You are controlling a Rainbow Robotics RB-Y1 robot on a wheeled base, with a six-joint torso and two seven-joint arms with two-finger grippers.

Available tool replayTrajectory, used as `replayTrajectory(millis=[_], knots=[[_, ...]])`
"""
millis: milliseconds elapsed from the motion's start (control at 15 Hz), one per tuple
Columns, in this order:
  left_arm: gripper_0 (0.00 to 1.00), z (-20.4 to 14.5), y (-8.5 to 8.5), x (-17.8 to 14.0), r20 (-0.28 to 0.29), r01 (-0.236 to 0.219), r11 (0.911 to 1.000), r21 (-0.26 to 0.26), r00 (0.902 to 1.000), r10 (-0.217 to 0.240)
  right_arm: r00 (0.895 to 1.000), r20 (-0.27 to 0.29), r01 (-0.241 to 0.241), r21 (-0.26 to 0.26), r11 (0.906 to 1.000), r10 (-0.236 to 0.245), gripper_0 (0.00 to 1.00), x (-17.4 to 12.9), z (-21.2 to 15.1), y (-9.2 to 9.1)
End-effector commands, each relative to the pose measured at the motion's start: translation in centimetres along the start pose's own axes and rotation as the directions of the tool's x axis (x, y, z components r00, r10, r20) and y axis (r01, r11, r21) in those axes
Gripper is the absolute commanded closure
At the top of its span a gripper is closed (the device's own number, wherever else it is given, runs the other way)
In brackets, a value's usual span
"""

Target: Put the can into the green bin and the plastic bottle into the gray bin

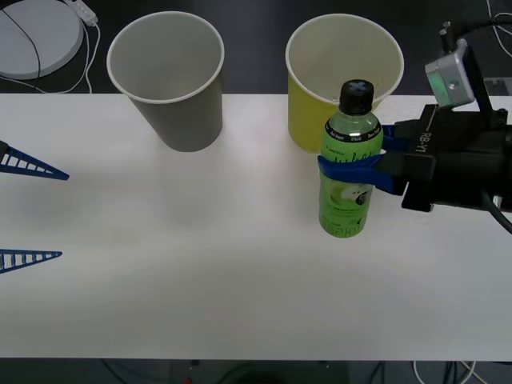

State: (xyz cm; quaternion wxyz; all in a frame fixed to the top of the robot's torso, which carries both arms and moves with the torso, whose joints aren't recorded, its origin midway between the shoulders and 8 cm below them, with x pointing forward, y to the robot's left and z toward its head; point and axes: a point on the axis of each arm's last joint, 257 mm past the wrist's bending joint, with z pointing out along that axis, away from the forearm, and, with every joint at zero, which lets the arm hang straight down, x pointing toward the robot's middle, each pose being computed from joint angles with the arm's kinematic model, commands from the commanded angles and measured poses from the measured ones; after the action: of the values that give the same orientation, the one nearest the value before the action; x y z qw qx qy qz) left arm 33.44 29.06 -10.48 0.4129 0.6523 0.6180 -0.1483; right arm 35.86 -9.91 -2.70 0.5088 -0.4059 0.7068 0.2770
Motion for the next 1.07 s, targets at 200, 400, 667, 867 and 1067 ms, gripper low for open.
replayTrajectory(millis=[200,400,667,867,1067], knots=[[0.0,0.0,0.0,0.0,0.0,0.0,1.0,0.0,1.0,0.0,0.999,-0.014,0.029,-0.027,0.9992,-0.029,1.0,-1.8,2.1,-1.3],[0.0,0.0,0.0,0.0,0.0,0.0,1.0,0.0,1.0,0.0,0.998,-0.053,0.036,-0.036,0.9987,-0.038,1.0,-3.4,2.5,-1.7],[0.0,0.0,0.0,0.0,0.0,0.0,1.0,0.0,1.0,0.0,0.986,-0.15,0.073,-0.049,0.9962,-0.079,1.0,-4.6,2.9,-3.2],[0.0,0.0,0.0,0.0,0.0,0.0,1.0,0.0,1.0,0.0,0.977,-0.192,0.083,-0.075,0.9937,-0.096,1.0,-5.9,3.8,-3.5],[0.0,0.0,0.0,0.0,0.0,0.0,1.0,0.0,1.0,0.0,0.966,-0.223,0.116,-0.08,0.99,-0.131,1.0,-6.8,5.6,-3.6]])
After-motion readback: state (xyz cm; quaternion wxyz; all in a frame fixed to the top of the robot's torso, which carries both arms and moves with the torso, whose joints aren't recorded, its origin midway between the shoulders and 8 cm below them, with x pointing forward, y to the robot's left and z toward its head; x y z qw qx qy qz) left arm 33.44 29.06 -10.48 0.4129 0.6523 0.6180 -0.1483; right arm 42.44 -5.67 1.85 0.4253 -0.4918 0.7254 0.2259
